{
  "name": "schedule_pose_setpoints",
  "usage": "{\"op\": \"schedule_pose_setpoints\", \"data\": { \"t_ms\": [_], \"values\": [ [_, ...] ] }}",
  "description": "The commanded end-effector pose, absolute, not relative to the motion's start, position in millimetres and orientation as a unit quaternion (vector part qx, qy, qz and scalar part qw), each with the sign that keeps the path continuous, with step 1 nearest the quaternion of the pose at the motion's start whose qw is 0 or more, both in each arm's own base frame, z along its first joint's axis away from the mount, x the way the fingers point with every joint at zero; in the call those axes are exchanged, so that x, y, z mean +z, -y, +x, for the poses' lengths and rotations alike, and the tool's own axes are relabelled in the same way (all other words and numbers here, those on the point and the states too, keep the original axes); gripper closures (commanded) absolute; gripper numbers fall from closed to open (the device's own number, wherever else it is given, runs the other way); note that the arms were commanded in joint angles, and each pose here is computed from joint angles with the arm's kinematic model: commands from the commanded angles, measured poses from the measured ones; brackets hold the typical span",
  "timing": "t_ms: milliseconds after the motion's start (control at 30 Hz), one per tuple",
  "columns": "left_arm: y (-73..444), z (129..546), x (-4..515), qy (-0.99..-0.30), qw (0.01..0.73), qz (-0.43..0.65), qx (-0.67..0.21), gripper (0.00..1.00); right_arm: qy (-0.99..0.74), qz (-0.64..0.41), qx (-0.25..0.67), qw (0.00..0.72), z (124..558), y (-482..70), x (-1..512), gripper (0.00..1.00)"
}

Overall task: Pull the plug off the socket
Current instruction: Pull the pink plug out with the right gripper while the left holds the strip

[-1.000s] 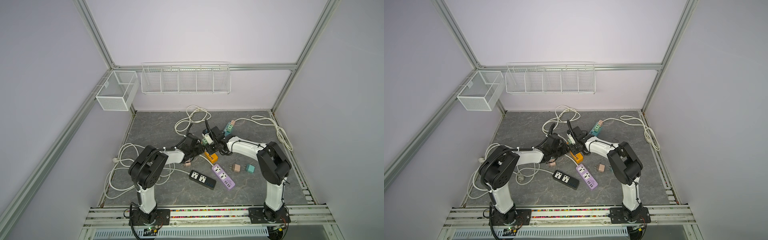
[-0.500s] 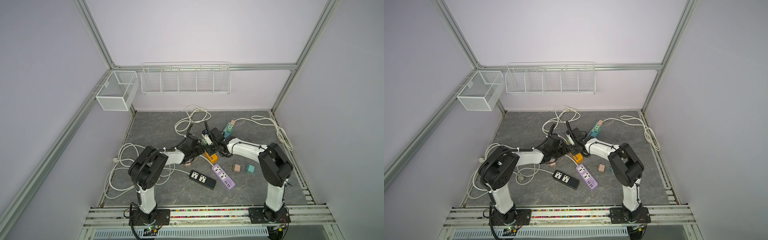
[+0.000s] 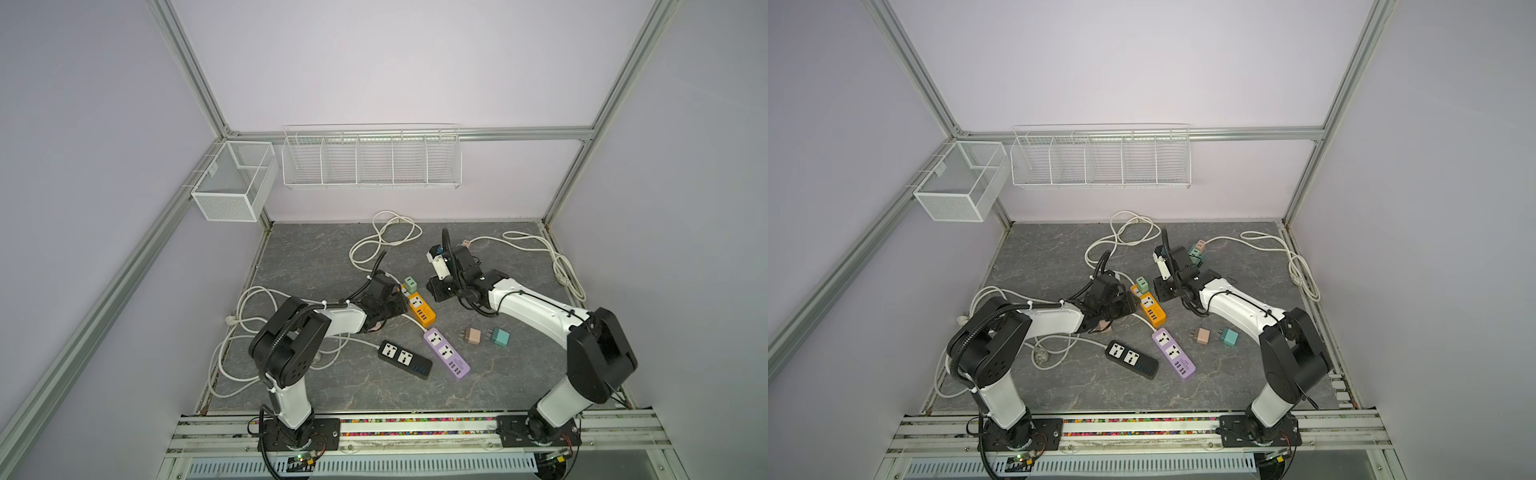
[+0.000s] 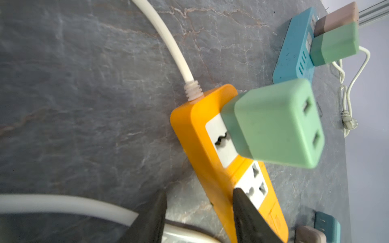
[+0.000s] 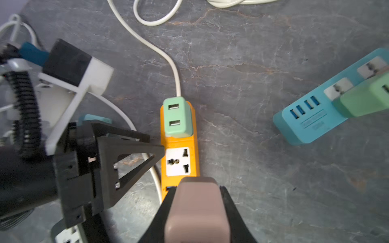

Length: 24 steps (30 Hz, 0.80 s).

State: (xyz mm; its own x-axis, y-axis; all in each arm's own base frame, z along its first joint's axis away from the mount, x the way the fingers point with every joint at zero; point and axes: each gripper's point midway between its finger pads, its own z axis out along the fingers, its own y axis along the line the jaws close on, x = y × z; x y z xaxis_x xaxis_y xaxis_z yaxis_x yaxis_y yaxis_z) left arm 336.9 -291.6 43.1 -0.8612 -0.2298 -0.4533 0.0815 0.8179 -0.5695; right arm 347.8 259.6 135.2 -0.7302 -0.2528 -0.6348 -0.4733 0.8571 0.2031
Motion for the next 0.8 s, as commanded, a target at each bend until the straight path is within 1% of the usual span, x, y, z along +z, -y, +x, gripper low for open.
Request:
{"op": "schedule_pose_setpoints", "data": {
  "t_ms": [0,133,300,367,633,767],
  "values": [
    [293,332,55,-0.913,0.275,-0.008,-0.301,0.44,-0.912,-0.155,0.24,0.293,330,-256,140,0.82],
    [304,330,73,-0.898,0.29,0.026,-0.331,0.42,-0.912,-0.128,0.262,0.289,316,-246,149,0.82],
    [307,327,89,-0.886,0.306,0.043,-0.345,0.39,-0.906,-0.082,0.294,0.292,304,-229,158,0.82],
    [310,325,94,-0.883,0.307,0.051,-0.352,0.38,-0.907,-0.066,0.301,0.288,296,-221,148,0.82],
    [318,317,102,-0.874,0.318,0.072,-0.361,0.34,-0.904,-0.011,0.315,0.289,296,-198,144,0.82],
    [325,311,104,-0.867,0.318,0.084,-0.373,0.32,-0.9,0.025,0.319,0.297,305,-187,138,0.81]
  ]
}}
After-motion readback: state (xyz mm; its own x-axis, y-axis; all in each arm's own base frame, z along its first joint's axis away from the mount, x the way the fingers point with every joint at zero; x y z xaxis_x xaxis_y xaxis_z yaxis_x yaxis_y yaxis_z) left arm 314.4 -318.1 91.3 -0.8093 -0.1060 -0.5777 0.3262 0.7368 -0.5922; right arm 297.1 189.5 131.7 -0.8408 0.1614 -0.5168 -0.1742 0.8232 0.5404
